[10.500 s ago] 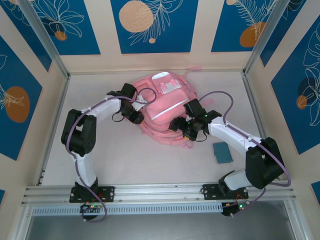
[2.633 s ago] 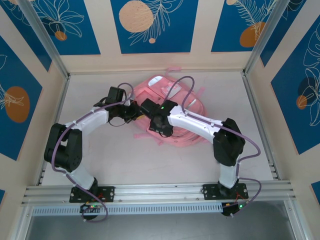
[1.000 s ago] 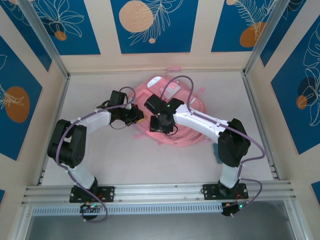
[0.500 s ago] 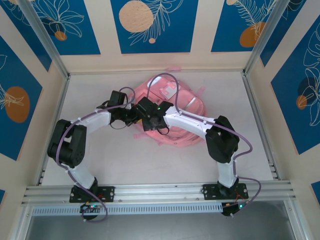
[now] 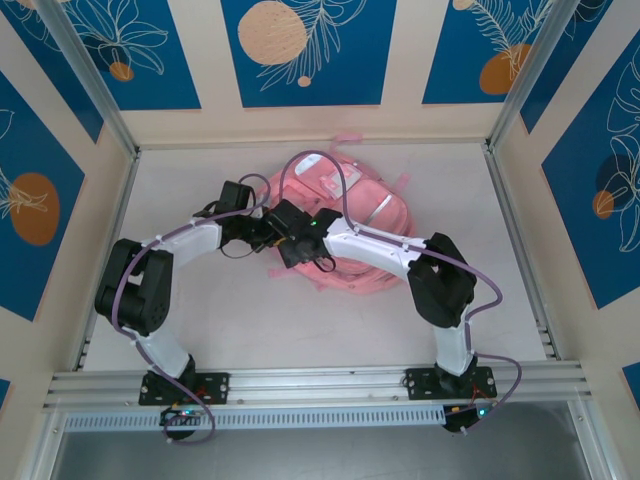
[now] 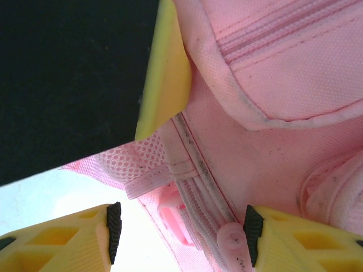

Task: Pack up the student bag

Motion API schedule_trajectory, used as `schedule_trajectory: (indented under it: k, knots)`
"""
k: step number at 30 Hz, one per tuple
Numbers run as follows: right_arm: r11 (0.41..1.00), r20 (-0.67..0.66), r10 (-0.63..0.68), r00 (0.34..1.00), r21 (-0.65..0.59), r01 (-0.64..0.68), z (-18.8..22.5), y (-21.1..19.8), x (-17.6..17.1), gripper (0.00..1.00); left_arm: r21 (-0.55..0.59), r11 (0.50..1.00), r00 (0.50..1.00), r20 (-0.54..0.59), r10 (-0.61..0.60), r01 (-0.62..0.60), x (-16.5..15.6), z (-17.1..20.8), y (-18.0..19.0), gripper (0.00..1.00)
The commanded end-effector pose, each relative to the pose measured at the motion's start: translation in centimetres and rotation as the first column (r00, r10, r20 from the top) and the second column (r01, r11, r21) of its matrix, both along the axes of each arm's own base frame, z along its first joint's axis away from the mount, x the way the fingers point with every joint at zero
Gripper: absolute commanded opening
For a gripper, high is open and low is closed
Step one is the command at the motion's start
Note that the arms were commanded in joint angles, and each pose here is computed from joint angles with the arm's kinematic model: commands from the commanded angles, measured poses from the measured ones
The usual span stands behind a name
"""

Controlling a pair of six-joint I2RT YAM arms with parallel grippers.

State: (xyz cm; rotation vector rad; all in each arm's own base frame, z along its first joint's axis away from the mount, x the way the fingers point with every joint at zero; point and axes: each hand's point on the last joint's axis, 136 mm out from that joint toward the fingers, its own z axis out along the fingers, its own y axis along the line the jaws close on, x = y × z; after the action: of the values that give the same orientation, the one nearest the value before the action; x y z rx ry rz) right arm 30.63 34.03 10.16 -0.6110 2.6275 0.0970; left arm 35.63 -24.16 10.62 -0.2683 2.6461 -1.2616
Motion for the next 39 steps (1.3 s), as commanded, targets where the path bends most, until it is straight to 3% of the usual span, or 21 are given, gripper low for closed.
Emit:
schedule_trajectory:
  k: [1, 6, 11, 17, 21, 25, 29, 39]
  knots:
    - [0.997, -0.079, 0.07, 0.994, 0.041, -0.067, -0.6, 0.4, -2.0, 0.6, -0.05, 0.997, 0.999, -0.011, -0.053, 0.052, -1.0, 0.7, -1.2, 0.0]
    - [0.989, -0.155, 0.121, 0.98, 0.109, -0.105, 0.2, 0.2, -4.4, 0.54, -0.048, 0.997, 0.998, -0.014, -0.053, 0.053, -1.1, 0.5, -1.2, 0.0]
    - [0.986, -0.129, 0.1, 0.987, 0.144, -0.081, 2.3, -0.6, -4.8, 0.53, -0.046, 0.998, 0.999, -0.018, -0.052, 0.051, -1.0, 0.4, -1.2, 0.0]
    - [0.966, -0.113, -0.205, 0.972, 0.135, 0.219, 4.0, -3.2, -4.6, 0.5, -0.058, 0.997, 0.998, -0.014, -0.058, 0.057, -1.2, 0.7, -1.4, 0.0]
    - [0.87, -0.14, -0.469, 0.872, 0.098, 0.483, 3.3, -5.0, -6.5, 0.44, -0.071, 0.995, 0.997, -0.009, -0.073, 0.072, -1.6, 1.2, -1.6, 0.0]
    - [0.783, -0.124, -0.614, 0.78, 0.03, 0.621, 1.9, -6.8, -7.4, 0.37, -0.087, 0.991, 0.995, -0.015, -0.1, 0.098, -2.7, 1.7, -2.2, 0.0]
    - [0.75, -0.086, -0.661, 0.745, -0.039, 0.66, 0.7, -7.6, -7.6, 0.34, -0.091, 0.989, 0.993, -0.006, -0.114, 0.113, -3.3, 2.1, -2.7, 0.0]
    - [0.777, -0.015, -0.626, 0.779, -0.094, 0.623, -1.2, -6.3, -5.7, 0.33, -0.1, 0.987, 0.991, -0.007, -0.131, 0.129, -3.9, 2.3, -3.5, 0.0]
